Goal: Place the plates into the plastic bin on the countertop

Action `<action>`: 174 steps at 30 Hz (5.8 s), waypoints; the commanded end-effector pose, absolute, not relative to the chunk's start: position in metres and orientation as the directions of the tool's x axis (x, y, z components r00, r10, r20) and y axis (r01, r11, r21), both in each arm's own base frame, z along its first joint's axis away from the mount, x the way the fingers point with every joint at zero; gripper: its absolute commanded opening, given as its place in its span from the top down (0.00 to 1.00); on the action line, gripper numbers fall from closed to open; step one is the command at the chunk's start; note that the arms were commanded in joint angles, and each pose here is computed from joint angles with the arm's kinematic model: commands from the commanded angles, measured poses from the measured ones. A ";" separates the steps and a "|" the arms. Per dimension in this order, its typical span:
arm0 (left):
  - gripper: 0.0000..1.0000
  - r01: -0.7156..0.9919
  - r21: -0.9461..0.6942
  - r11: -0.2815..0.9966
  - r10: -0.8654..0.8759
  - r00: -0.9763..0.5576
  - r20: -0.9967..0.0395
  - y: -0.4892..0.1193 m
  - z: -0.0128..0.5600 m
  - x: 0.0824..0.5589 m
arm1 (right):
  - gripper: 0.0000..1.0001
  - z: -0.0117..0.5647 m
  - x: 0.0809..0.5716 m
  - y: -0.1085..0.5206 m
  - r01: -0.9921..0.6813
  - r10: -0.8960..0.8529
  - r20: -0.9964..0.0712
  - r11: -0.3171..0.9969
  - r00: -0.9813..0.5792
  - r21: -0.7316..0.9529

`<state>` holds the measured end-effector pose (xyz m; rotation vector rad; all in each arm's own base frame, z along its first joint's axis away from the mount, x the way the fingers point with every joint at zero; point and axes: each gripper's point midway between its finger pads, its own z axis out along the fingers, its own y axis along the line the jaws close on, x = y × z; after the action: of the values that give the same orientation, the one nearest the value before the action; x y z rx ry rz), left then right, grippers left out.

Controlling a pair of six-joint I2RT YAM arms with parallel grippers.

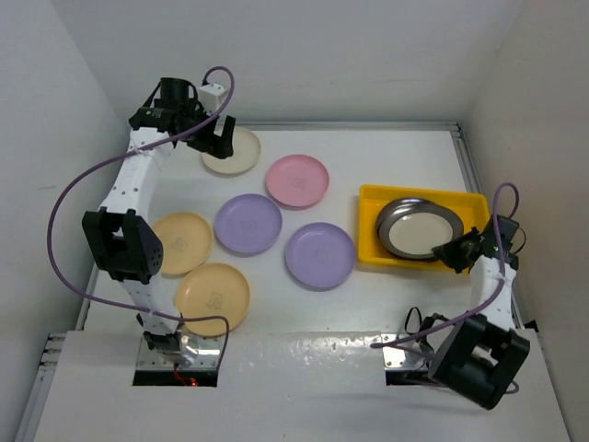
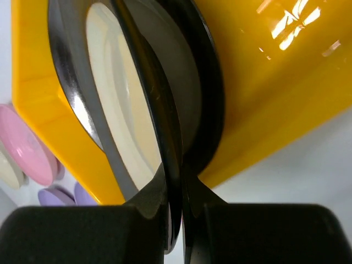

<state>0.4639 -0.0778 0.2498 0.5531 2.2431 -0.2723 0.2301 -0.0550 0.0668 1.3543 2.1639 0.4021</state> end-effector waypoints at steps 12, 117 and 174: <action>0.00 0.473 -0.002 0.881 0.277 -0.520 -0.808 -0.069 0.282 0.455 | 0.16 0.051 0.239 -0.109 0.760 0.771 -0.349 0.617 -0.532 0.206; 0.00 0.275 0.062 0.960 0.208 -0.544 -0.813 0.018 0.265 0.351 | 1.00 0.168 0.273 0.147 0.363 0.531 -0.738 0.841 -0.417 0.401; 1.00 0.744 -0.111 0.659 0.447 -0.506 -0.737 -0.168 0.237 0.410 | 0.18 0.226 0.399 0.273 -0.488 0.005 -0.833 0.808 -0.553 0.329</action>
<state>0.4322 -0.1501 0.2086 0.8675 2.2219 -0.5020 0.3820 0.2283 0.1885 -0.2681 2.2111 0.5770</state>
